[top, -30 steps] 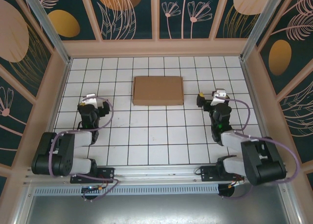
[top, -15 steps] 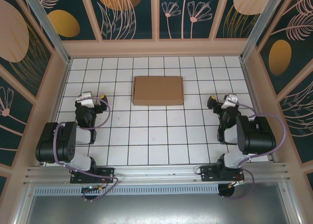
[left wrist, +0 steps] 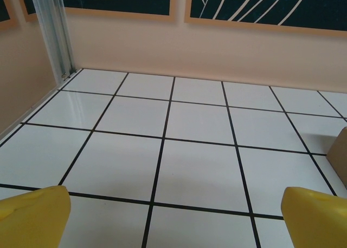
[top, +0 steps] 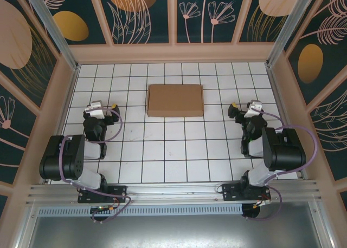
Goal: Fold the paper box
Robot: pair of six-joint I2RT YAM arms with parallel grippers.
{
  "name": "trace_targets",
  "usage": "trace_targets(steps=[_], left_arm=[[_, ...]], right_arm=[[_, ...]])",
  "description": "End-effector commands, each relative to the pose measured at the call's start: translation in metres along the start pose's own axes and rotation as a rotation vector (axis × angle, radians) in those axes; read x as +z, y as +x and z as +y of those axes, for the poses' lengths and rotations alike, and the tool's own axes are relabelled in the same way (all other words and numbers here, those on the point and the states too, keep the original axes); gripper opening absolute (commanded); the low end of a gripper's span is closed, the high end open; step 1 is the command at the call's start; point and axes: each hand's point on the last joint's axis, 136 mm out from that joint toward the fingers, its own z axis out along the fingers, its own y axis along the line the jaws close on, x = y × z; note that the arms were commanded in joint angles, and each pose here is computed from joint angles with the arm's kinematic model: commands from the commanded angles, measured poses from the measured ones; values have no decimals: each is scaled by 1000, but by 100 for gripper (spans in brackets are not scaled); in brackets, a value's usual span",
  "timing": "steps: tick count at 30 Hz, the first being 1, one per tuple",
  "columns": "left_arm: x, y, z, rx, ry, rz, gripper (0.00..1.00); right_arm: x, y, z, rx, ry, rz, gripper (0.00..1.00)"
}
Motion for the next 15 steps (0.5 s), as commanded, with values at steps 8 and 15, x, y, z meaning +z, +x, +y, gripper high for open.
trace_targets(steps=[8, 15], left_arm=[[0, -13, -3, 13, 20, -52, 99], [0, -13, -3, 12, 20, -51, 99]], right_arm=[[0, -5, 7, -20, -49, -14, 99], [0, -5, 6, -18, -51, -14, 99]])
